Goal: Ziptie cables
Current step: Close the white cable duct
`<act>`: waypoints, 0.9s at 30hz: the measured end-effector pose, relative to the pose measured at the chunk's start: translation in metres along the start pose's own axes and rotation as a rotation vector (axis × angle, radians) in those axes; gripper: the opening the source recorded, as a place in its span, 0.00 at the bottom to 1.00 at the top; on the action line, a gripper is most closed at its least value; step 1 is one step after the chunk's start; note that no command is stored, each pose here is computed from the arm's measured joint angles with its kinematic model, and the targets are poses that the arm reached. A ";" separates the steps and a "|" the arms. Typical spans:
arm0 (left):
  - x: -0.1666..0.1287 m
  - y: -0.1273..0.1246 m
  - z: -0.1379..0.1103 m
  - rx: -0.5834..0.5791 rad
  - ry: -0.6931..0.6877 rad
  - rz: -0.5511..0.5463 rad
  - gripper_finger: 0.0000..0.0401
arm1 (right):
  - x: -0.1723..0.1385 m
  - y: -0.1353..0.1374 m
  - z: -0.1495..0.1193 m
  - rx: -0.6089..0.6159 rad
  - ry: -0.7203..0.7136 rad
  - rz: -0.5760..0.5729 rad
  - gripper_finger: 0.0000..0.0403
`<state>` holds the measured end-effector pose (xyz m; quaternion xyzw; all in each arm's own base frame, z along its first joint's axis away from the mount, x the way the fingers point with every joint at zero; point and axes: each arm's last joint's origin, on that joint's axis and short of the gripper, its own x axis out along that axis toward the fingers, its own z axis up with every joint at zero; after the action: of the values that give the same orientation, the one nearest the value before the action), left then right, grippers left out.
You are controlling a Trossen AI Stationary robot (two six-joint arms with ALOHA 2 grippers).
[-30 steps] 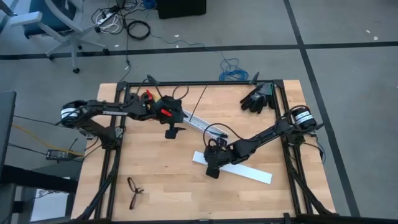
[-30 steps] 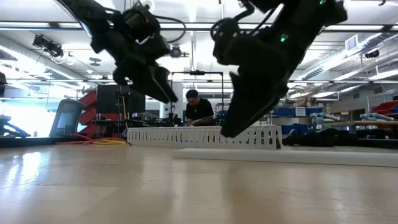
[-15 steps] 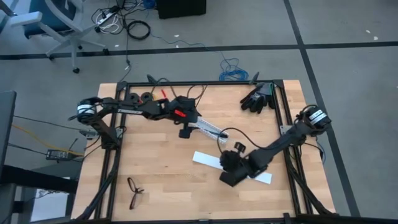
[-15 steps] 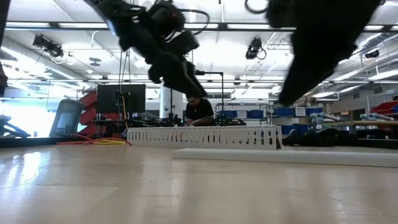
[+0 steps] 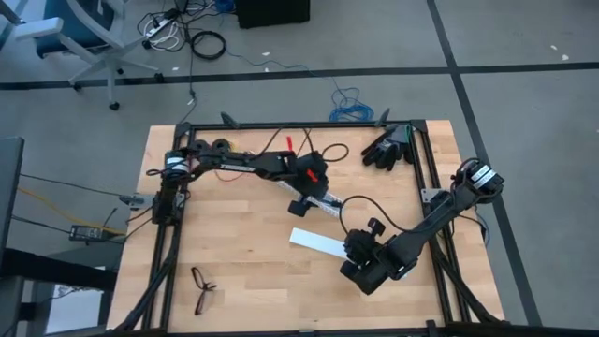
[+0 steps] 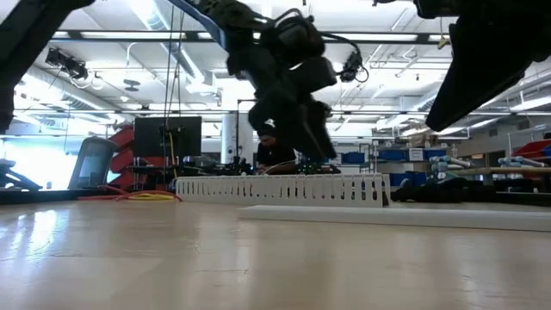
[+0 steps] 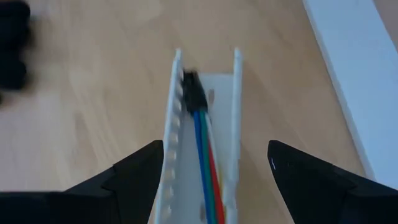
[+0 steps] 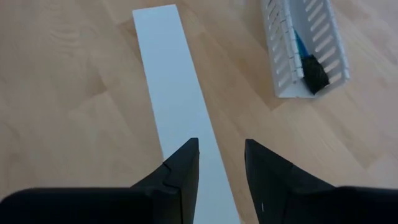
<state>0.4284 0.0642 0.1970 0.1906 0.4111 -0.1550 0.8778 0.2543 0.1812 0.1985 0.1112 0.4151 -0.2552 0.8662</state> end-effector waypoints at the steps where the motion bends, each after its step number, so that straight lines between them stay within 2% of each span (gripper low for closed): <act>1: 0.003 0.002 0.004 0.008 -0.008 -0.005 0.75 | -0.001 0.000 -0.001 -0.004 -0.005 -0.004 0.28; 8: 0.012 0.011 0.020 0.026 -0.089 -0.061 0.75 | -0.004 0.000 -0.005 0.006 -0.007 -0.011 0.28; 17: 0.038 0.010 0.011 0.023 -0.109 -0.115 0.75 | -0.006 0.000 -0.008 0.036 -0.003 -0.019 0.28; 27: 0.055 0.017 0.003 0.017 -0.140 -0.082 0.75 | -0.006 0.001 -0.008 0.064 -0.005 -0.009 0.28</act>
<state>0.4716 0.0717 0.1596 0.1698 0.3547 -0.2072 0.8958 0.2461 0.1873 0.1983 0.1363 0.4051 -0.2724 0.8621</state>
